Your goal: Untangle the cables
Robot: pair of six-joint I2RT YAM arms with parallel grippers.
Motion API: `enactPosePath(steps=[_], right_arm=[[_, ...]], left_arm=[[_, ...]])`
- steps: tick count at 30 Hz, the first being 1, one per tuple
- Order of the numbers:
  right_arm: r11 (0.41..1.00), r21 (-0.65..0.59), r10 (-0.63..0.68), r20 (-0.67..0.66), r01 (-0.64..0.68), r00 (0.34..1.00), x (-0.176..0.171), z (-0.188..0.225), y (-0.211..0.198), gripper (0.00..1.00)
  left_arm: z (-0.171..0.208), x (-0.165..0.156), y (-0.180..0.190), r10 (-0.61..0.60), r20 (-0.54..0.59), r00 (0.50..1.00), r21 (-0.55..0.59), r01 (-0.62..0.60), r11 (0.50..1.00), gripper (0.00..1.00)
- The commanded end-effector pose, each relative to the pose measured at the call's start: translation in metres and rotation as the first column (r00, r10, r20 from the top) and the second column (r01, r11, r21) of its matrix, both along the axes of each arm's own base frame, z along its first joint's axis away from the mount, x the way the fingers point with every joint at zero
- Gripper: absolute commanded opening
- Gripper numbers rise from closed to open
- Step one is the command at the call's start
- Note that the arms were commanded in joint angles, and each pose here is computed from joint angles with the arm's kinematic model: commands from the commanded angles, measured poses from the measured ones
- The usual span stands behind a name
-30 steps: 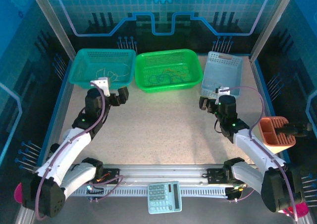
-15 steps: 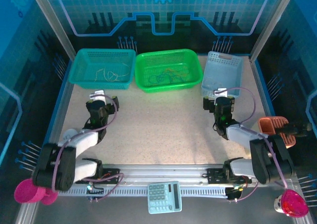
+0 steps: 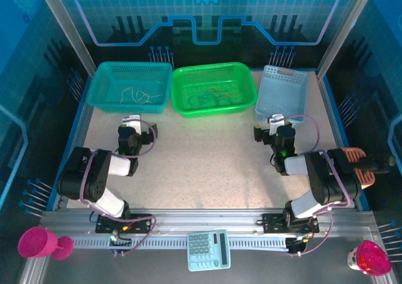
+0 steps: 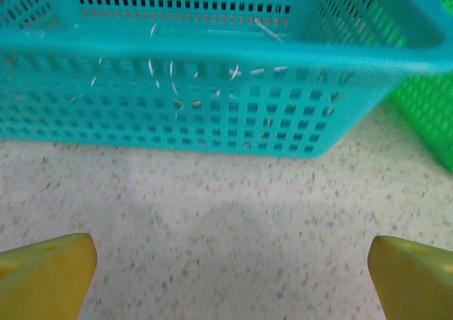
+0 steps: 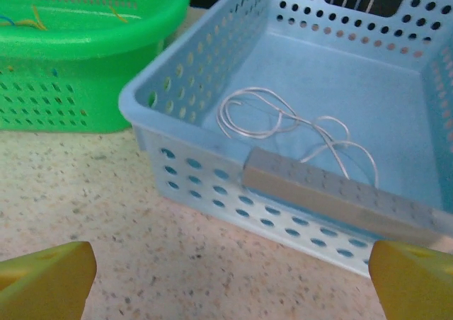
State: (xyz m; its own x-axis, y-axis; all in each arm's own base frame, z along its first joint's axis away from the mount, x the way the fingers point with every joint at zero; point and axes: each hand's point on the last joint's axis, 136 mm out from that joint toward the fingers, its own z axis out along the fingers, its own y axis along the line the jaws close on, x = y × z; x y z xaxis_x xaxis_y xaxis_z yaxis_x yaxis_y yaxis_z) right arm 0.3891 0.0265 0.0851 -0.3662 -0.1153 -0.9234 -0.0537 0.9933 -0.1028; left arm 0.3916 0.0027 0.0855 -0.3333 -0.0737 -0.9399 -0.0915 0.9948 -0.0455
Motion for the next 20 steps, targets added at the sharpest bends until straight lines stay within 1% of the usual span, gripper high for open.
enactPosePath(steps=[1,14,18,20], right_arm=[[0.997,0.049,0.051,0.033,-0.052,0.998,0.0109,0.0132,0.0002,1.00],[0.998,0.033,0.050,0.029,-0.051,0.998,0.0112,0.0129,0.0028,1.00],[0.997,0.043,0.061,0.027,-0.063,0.998,0.0110,0.0125,0.0029,1.00],[0.996,0.020,0.085,0.037,-0.085,0.996,0.0091,0.0136,0.0093,1.00]], left_arm=[[0.0096,0.0079,-0.0039,-0.057,0.015,0.998,-0.039,0.057,0.998,0.99],[0.0098,0.0072,-0.0043,-0.059,0.018,0.998,-0.034,0.059,0.998,0.99],[0.0100,0.0074,-0.0043,-0.059,0.018,0.998,-0.034,0.060,0.998,0.99],[0.0100,0.0074,-0.0043,-0.059,0.018,0.998,-0.034,0.060,0.998,0.99]])
